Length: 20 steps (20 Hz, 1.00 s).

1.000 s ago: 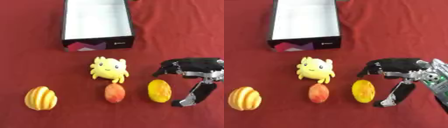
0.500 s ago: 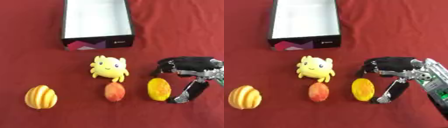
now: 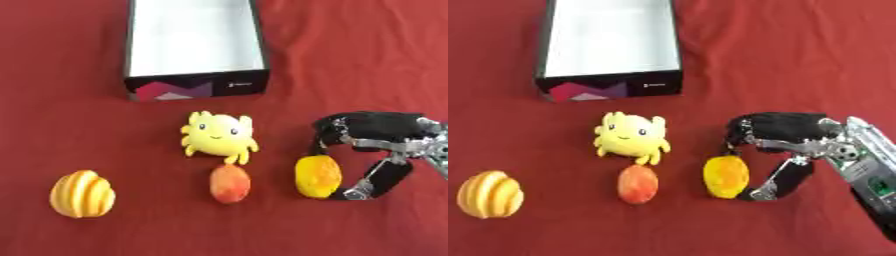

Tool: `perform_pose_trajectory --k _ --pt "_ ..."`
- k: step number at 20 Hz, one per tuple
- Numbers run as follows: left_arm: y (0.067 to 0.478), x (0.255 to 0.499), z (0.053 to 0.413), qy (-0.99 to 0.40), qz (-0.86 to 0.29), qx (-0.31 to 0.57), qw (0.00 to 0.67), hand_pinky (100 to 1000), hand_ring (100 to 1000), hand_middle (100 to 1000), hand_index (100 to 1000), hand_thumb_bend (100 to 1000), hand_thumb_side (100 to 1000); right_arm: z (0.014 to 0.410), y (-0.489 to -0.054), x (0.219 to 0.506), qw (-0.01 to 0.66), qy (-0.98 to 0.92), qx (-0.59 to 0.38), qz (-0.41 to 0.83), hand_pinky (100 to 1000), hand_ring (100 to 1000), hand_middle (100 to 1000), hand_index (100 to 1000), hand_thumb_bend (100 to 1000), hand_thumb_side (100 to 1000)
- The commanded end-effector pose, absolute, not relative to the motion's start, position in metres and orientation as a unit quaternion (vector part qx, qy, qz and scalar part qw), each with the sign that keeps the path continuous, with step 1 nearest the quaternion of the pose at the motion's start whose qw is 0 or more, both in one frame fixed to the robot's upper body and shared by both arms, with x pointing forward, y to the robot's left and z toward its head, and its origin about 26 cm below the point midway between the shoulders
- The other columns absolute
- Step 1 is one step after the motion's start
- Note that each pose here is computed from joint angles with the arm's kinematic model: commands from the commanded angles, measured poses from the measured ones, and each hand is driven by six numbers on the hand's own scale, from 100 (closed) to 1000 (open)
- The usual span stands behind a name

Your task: Pick up objects on the table and place them in the box.

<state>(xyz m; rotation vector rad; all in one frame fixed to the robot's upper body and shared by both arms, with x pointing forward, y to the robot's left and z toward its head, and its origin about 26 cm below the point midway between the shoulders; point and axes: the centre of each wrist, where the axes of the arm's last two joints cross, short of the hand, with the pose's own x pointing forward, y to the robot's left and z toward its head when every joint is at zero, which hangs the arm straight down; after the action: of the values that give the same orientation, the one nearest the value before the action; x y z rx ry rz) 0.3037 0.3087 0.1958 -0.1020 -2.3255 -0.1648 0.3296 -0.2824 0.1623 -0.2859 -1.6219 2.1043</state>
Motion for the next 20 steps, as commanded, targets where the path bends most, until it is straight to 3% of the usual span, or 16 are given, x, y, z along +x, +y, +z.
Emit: perform_pose_trajectory --k 1,9,20 --pt "0.310 0.303 0.206 -0.920 -0.078 -0.037 0.381 828 774 681 772 100 676 0.164 -0.284 0.329 0.218 -0.583 -0.088 0.778 898 681 458 661 326 353" --pt "0.311 0.302 0.206 -0.920 -0.076 -0.036 0.382 828 775 682 772 100 673 0.178 -0.280 0.323 0.245 -0.630 -0.069 0.734 894 636 434 638 111 282" --pt "0.313 0.301 0.206 -0.920 -0.077 -0.030 0.382 828 777 686 772 100 671 0.263 -0.280 0.302 0.200 -0.739 -0.060 0.641 890 615 435 639 100 196"
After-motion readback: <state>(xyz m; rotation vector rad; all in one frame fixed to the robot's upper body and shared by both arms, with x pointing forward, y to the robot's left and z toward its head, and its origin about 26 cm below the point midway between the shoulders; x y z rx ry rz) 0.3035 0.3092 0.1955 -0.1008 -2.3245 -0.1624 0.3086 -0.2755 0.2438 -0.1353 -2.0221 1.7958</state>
